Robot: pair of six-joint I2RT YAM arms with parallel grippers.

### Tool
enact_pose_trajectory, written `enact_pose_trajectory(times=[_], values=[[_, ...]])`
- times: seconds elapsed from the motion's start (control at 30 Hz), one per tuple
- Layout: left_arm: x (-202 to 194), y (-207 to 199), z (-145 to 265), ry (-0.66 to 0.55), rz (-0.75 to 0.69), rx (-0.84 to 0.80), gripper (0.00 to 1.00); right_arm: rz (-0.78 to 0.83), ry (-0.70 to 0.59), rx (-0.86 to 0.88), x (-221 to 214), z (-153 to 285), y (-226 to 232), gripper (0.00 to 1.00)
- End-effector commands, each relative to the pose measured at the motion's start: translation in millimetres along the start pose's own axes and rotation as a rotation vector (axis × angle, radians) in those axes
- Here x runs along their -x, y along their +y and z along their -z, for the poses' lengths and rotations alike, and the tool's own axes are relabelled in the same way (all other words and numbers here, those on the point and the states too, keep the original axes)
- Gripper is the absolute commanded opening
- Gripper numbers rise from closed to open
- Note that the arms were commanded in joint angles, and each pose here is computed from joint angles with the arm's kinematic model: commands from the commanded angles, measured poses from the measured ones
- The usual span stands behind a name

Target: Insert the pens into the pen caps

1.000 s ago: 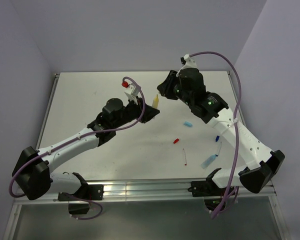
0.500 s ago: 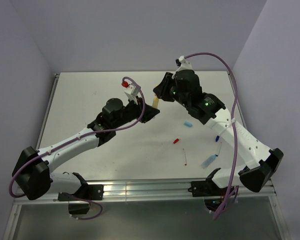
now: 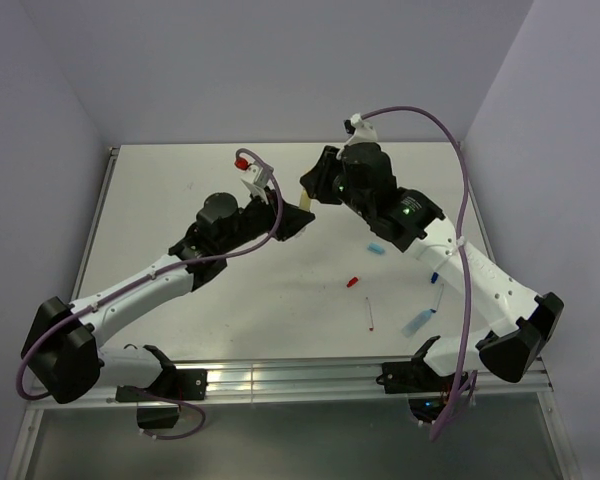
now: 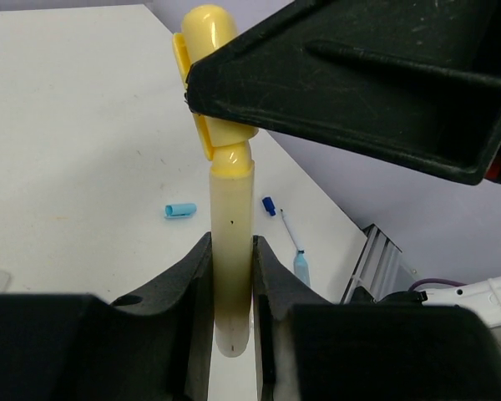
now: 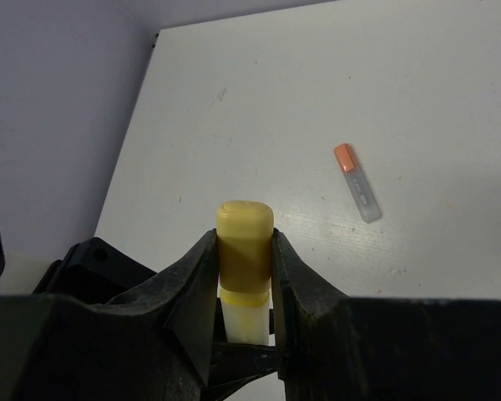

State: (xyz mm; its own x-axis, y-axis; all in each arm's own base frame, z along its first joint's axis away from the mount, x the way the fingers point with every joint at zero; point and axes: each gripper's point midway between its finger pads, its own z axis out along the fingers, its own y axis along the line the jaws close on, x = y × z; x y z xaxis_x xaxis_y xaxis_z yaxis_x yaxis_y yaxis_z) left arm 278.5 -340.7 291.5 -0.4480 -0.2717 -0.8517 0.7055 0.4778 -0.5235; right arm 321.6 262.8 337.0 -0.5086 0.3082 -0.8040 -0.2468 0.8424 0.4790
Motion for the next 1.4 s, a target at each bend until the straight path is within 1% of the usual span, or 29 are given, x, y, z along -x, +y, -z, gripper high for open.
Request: enact_pose_trajectory(times=[0.0,0.23,0.4,0.57,0.63,0.9,1.07,1.37], values=[[53.3,-18.6,8.3,-0.154,-0.019,-0.056,0.0,0.027,0.001,0.011,-5.6,-2.3,7.5,0.0],[67.8,-23.5,15.8,-0.195,0.002,-0.091,0.0,0.065,0.018,0.03,-26.1,-2.3,30.1,0.0],[78.7,-30.5,26.8,-0.238,0.0,-0.112,0.0,0.056,0.002,0.05,-29.2,2.9,37.6,0.0],[85.8,-36.6,34.9,-0.254,-0.034,-0.13,0.0,0.095,0.044,0.075,-44.5,2.5,46.3,0.0],[88.1,-43.6,39.9,-0.265,-0.05,-0.161,0.0,0.113,0.059,0.084,-51.1,3.2,47.3,0.0],[96.3,-50.8,52.6,-0.302,-0.096,-0.187,0.0,0.107,0.068,0.128,-66.3,16.8,55.7,0.0],[102.8,-57.0,59.9,-0.317,-0.123,-0.197,0.0,0.119,0.055,0.122,-73.8,27.9,60.1,0.0],[123.1,-70.6,75.7,-0.369,-0.189,-0.201,0.0,0.151,0.088,0.12,-107.1,43.9,67.9,0.0]])
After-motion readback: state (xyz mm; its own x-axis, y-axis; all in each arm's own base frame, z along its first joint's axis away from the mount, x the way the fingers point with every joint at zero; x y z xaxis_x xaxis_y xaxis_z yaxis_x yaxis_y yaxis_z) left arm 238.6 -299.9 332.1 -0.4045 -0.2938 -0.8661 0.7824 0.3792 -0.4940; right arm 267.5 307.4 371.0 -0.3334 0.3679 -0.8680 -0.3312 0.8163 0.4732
